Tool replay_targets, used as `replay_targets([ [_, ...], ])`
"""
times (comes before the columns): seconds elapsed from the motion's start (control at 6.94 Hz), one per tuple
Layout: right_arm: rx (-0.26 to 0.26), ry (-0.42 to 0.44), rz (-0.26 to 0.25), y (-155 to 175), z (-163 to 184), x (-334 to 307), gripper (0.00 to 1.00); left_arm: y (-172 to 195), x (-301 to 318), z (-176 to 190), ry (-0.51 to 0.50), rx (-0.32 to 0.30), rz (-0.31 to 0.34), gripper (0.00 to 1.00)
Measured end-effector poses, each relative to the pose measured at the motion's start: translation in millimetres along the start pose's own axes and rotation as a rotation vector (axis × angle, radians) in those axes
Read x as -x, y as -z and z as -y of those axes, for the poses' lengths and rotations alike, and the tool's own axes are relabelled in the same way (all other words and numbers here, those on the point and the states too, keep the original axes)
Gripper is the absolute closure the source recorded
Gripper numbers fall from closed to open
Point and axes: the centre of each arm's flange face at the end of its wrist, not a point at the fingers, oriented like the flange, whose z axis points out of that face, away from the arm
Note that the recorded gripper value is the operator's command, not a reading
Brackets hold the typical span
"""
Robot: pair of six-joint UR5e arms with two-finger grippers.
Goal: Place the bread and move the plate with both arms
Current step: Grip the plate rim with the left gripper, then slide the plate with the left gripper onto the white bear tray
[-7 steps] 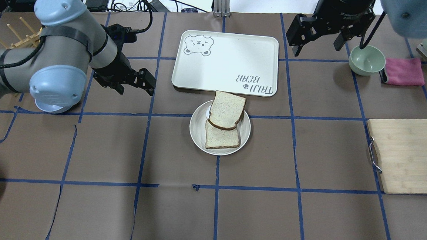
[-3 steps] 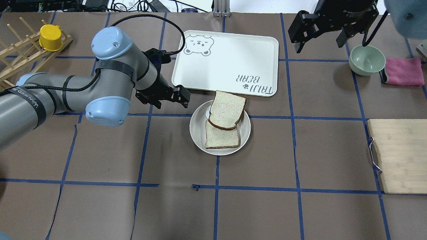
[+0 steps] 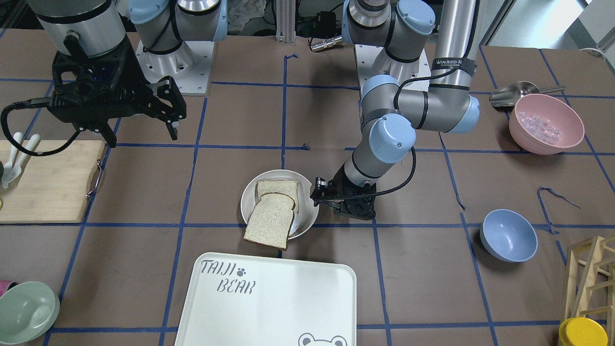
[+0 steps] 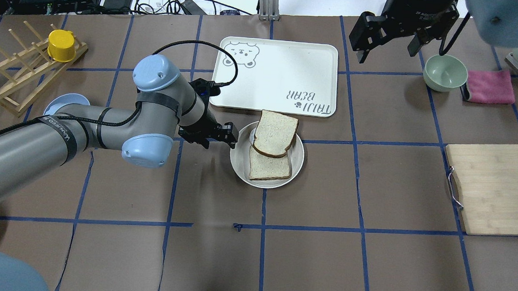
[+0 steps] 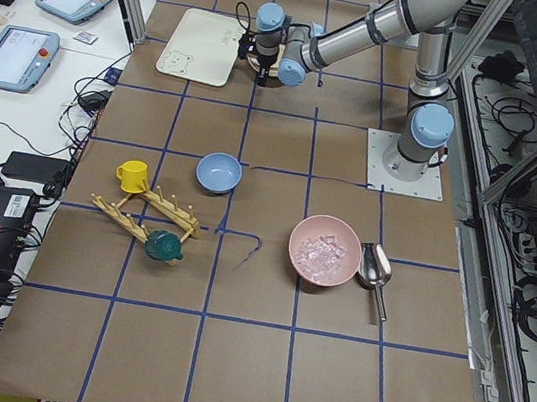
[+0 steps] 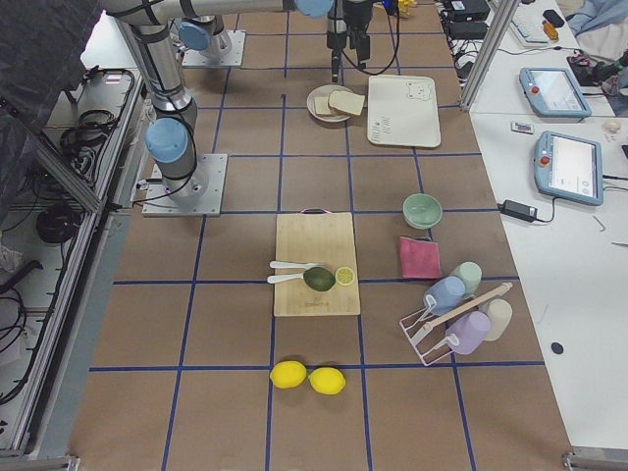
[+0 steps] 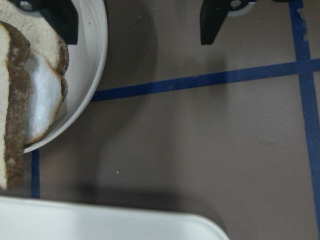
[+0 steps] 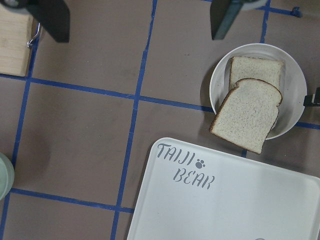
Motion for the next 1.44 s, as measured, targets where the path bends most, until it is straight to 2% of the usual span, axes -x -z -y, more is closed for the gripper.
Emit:
replay_targets([
  [0.14,0.002,0.000,0.001,0,0,0,0.00,-6,-4,-2,-0.007,0.010,-0.002,0.29],
  [0.29,0.003,0.000,0.002,0,0,0,0.00,-9,-6,-2,-0.010,0.016,-0.004,0.48],
  [0.43,0.002,0.001,0.002,0,0,0,0.00,-11,-8,-3,-0.014,0.019,-0.005,0.78],
  [0.58,0.002,0.000,0.001,0,-1,0,0.00,-12,-8,-3,-0.019,0.021,-0.005,0.91],
  [0.72,0.001,0.000,0.001,1,-1,-1,0.00,-13,-8,-4,-0.019,0.024,-0.006,0.98],
  [0.86,0.002,0.001,0.000,1,-1,-1,0.00,-13,-9,-4,-0.015,0.027,-0.011,1.00],
  [1.44,0.018,0.002,0.015,-8,-3,1,0.00,-5,-19,-4,0.026,0.023,-0.079,1.00],
])
